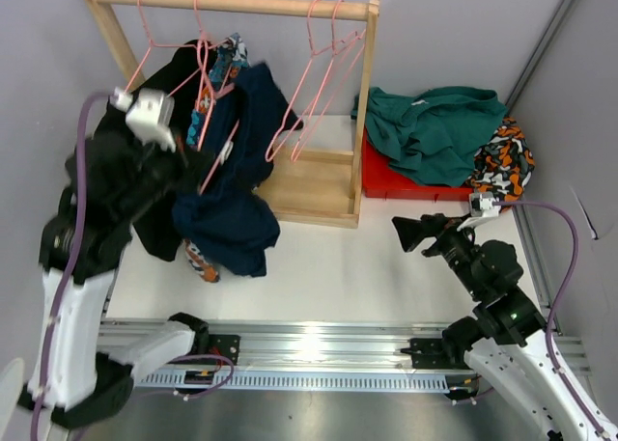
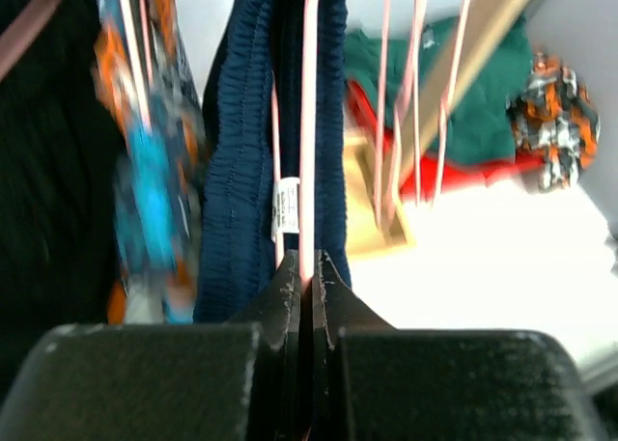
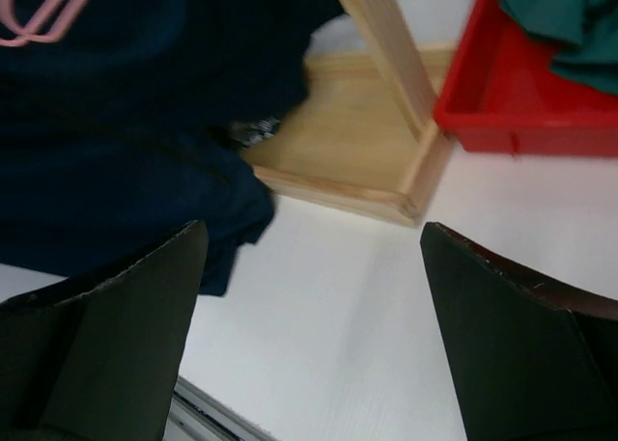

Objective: Remove the shorts from the hanger

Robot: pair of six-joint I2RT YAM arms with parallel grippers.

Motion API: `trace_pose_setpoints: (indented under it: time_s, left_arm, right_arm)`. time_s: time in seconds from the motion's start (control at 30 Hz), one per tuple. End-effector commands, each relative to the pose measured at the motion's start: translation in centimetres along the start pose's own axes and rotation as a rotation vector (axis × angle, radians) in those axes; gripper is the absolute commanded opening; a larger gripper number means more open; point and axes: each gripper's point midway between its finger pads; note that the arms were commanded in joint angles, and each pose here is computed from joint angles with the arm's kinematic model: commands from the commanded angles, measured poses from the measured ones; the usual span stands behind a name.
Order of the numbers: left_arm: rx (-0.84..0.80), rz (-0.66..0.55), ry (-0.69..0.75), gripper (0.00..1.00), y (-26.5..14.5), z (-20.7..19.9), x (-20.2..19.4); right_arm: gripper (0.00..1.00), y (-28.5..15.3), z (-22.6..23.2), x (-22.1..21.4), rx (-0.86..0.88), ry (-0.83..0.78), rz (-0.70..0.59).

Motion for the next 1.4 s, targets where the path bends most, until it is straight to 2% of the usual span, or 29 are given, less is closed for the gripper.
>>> trace_pose_setpoints:
  time_s: [0.0,0.1,0.17,0.2,0.23,0.33,0.4,0.6,0.83,1.37]
  left_arm:
    - [-0.113,-0.04,-0.008,0.0,-4.0,-1.1,-2.7]
    - [-0.18,0.056,-0.022,0.0,-5.9,-1.3,-7.6]
    - [-0.223,0.123,-0.025,0.0,-6.8,-1.6,-10.0]
    - [-0.262,0.119,-0.021,0.0,-7.9,-2.2,-10.2]
    - [-0.342,0.148,-0.019,0.0,-8.9,-3.5,-10.9]
    - [-0.481,0.143,-0.029,0.0,-11.1,-5.7,-11.1]
    - [-0.514,0.124,-0.031,0.0,-11.7,-6.4,-10.6]
    - [-0.624,0.087,-0.037,0.0,-14.0,-8.6,-8.4]
    - [-0.727,0.084,-0.044,0.0,-16.2,-10.1,-7.9]
    - [-0.798,0.109,-0.034,0.0,-17.9,-10.5,-8.9]
  right_arm:
    - [1.0,0.0,4.8,4.3,0.227,-0.044,-0.113]
    - [0.99,0.4,8.9,3.8,0.455,-0.088,-0.07]
    - [0.99,0.8,10.6,3.8,0.535,-0.102,-0.045]
    - [0.99,1.1,11.3,3.6,0.56,-0.129,-0.034]
    - [1.0,1.7,12.5,2.9,0.584,-0.141,0.002]
    - [0.99,3.3,13.8,1.2,0.542,-0.224,0.036]
    - [0.99,4.1,14.3,1.5,0.51,-0.261,0.016]
    - [0.99,5.9,14.7,1.2,0.466,-0.247,-0.005]
    - [0.99,7.2,13.8,2.2,0.388,-0.255,-0.059]
    - [0.99,8.2,12.6,7.0,0.26,-0.303,-0.223]
Point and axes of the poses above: each gripper's point midway between its finger pads, its own y axis out along the fingers, its own z axis along the line the jaws close on, x = y × z, and after that the axes turned 10 degrees about -y, right-handed
